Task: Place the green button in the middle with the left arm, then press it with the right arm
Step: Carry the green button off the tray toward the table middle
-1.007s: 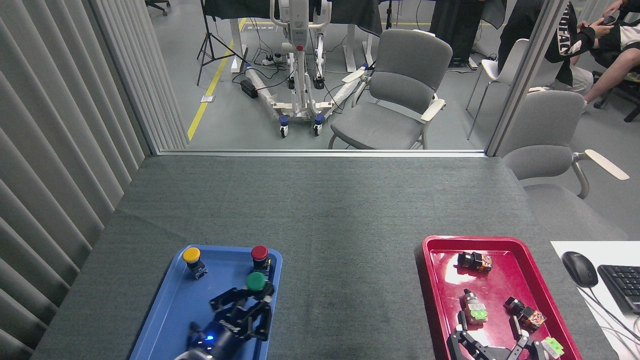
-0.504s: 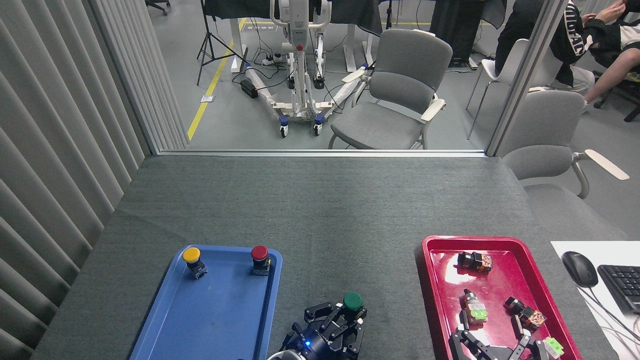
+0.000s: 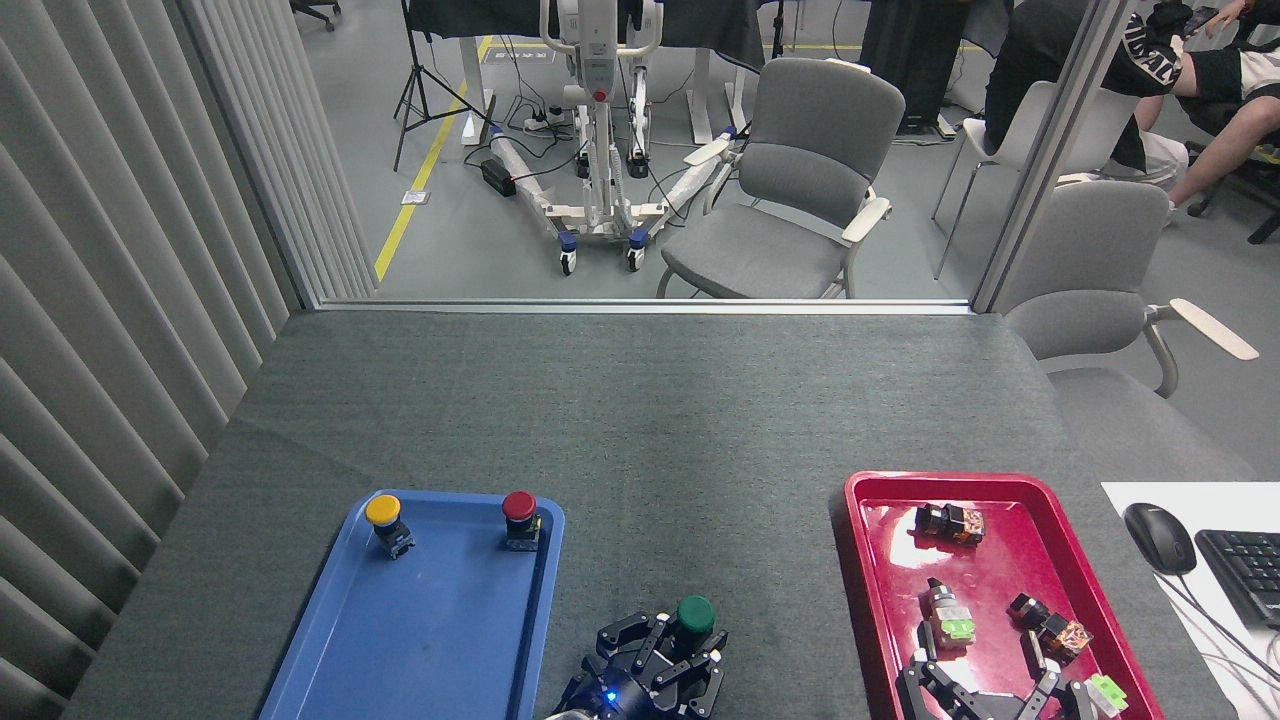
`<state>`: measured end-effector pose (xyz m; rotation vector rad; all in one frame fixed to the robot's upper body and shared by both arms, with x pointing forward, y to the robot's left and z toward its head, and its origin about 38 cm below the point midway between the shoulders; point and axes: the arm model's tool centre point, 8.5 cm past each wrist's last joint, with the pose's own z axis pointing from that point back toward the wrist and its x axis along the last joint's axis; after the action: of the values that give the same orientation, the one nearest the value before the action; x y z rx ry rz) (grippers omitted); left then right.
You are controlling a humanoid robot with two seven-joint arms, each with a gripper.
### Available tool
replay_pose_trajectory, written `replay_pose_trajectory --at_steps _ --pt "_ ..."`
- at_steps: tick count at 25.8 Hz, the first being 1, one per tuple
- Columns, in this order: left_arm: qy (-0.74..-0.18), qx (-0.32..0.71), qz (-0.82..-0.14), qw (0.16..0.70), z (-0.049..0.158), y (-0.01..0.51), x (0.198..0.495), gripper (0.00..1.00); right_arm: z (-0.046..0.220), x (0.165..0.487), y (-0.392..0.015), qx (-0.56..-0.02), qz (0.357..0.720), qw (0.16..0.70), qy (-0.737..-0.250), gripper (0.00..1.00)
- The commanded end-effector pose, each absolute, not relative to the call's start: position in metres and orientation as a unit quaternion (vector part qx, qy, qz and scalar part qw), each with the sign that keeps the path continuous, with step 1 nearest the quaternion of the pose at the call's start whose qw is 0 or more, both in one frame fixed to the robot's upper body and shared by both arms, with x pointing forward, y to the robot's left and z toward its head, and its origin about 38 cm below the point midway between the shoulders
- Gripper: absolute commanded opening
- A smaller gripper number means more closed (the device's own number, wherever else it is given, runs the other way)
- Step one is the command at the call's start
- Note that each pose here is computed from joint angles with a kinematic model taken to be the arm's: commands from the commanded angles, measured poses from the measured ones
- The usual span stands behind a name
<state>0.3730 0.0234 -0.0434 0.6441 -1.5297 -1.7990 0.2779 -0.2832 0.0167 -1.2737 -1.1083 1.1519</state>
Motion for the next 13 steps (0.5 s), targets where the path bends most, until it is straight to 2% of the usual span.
replay_pose_trajectory --at_steps 1,3,6,9,10,13 --pt "-0.589 0.242 -0.69 0.344 -0.046 0.025 0.369 1.0 0.017 0.278 -0.282 -0.532 0.478 0.523 -0.464 0.99" --pt "-0.596 0.242 -0.685 0.342 -0.043 0.022 0.365 1.0 0.017 0.279 -0.282 -0.532 0.477 0.524 -0.464 0.99" --pt "-0.623 0.252 -0.663 0.329 -0.023 0.019 0.36 1.0 0.022 0.285 -0.281 -0.535 0.474 0.519 -0.469 0.99" --pt "-0.626 0.289 -0.65 0.321 -0.01 0.056 0.36 1.0 0.023 0.286 -0.28 -0.535 0.473 0.517 -0.471 0.99" --pt "-0.625 0.308 -0.64 0.325 -0.004 0.074 0.362 1.0 0.024 0.288 -0.278 -0.535 0.474 0.515 -0.474 0.99" --pt "-0.618 0.346 -0.589 0.389 -0.001 0.133 0.348 1.0 0.028 0.294 -0.273 -0.534 0.468 0.513 -0.482 0.99"
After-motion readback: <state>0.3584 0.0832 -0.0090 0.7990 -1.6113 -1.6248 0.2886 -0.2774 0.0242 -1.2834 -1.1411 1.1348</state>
